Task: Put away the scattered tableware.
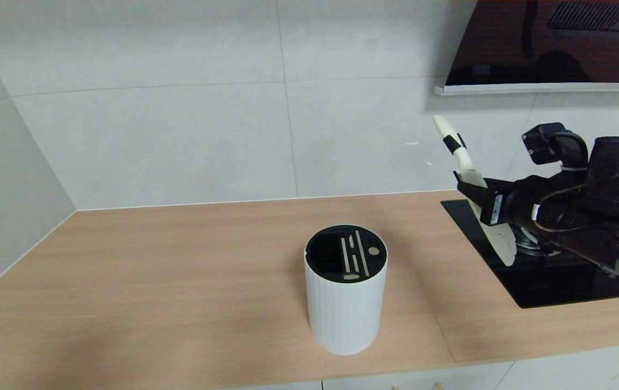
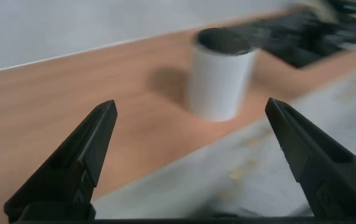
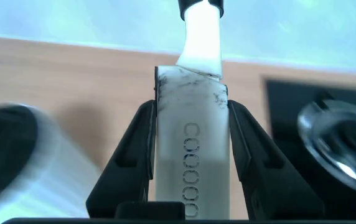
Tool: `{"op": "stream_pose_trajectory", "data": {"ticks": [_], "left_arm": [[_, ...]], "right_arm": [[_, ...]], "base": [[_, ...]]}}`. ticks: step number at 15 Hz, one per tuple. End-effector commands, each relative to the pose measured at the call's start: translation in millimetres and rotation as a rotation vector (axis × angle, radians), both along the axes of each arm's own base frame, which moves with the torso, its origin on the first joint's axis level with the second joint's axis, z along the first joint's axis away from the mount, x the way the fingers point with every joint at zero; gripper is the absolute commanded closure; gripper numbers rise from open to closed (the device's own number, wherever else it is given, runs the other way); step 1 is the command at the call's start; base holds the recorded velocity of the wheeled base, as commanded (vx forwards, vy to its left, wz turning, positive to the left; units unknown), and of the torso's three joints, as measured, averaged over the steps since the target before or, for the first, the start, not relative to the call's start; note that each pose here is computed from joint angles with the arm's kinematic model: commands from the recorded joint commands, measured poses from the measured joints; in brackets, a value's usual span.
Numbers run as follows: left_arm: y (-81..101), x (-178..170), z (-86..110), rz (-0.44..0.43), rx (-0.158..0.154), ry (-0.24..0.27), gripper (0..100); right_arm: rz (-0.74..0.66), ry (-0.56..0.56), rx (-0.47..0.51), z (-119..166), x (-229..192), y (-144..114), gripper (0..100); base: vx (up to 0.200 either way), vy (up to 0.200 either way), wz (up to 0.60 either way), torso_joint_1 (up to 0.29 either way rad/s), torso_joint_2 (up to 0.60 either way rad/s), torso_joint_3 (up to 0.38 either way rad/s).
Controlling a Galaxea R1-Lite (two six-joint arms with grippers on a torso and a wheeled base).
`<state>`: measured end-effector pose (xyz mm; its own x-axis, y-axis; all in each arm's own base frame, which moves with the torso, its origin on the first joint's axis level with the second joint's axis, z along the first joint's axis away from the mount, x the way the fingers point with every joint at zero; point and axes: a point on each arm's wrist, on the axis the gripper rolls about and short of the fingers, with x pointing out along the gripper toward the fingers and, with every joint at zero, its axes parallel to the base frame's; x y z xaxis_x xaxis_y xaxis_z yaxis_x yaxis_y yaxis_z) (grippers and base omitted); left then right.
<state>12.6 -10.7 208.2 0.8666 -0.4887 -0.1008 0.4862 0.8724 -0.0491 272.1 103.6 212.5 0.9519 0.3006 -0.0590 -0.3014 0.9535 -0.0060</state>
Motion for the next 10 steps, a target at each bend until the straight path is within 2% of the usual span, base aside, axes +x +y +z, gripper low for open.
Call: {"op": "stream_pose_trajectory", "data": {"ticks": [1, 2, 3, 4, 5, 7, 8, 9, 10], "left_arm": [[-21.6, 118, 53.2, -0.222, -0.001, 0.198, 0], [-30.4, 135, 51.3, -0.256, -0.019, 0.239, 0], [-43.0, 150, 46.3, -0.298, -0.054, 0.282, 0], [-56.8, 157, 41.0, -0.344, -0.122, 0.319, 0], [-73.2, 161, 38.4, -0.398, -0.243, 0.355, 0], [-93.6, 159, 37.7, -0.479, -0.417, 0.386, 0], [-100.0, 160, 38.4, -0.503, -0.487, 0.409, 0], [-104.9, 165, 37.9, -0.504, -0.528, 0.433, 0], [-110.5, 173, 35.9, -0.467, -0.559, 0.446, 0]], "right_arm": [[0.099, -0.073, 0.034, 24, -25, 24, 100], [0.123, -0.078, 0.038, 26, -31, 31, 100], [0.145, -0.075, 0.037, 25, -36, 39, 100], [0.166, -0.070, 0.038, 24, -42, 47, 100], [0.169, -0.046, 0.035, 16, -42, 55, 100], [0.198, -0.029, 0.041, 12, -48, 67, 100], [0.224, -0.028, 0.050, 13, -55, 74, 100], [0.242, -0.031, 0.053, 14, -60, 79, 100], [0.283, -0.030, 0.053, 14, -69, 88, 100]], "base": [[0.000, 0.000, 0.00, 0.000, 0.00, 0.000], [0.000, 0.000, 0.00, 0.000, 0.00, 0.000], [0.000, 0.000, 0.00, 0.000, 0.00, 0.000], [0.000, 0.000, 0.00, 0.000, 0.00, 0.000], [0.000, 0.000, 0.00, 0.000, 0.00, 0.000], [0.000, 0.000, 0.00, 0.000, 0.00, 0.000], [0.000, 0.000, 0.00, 0.000, 0.00, 0.000], [0.000, 0.000, 0.00, 0.000, 0.00, 0.000], [0.000, 0.000, 0.00, 0.000, 0.00, 0.000]]}}
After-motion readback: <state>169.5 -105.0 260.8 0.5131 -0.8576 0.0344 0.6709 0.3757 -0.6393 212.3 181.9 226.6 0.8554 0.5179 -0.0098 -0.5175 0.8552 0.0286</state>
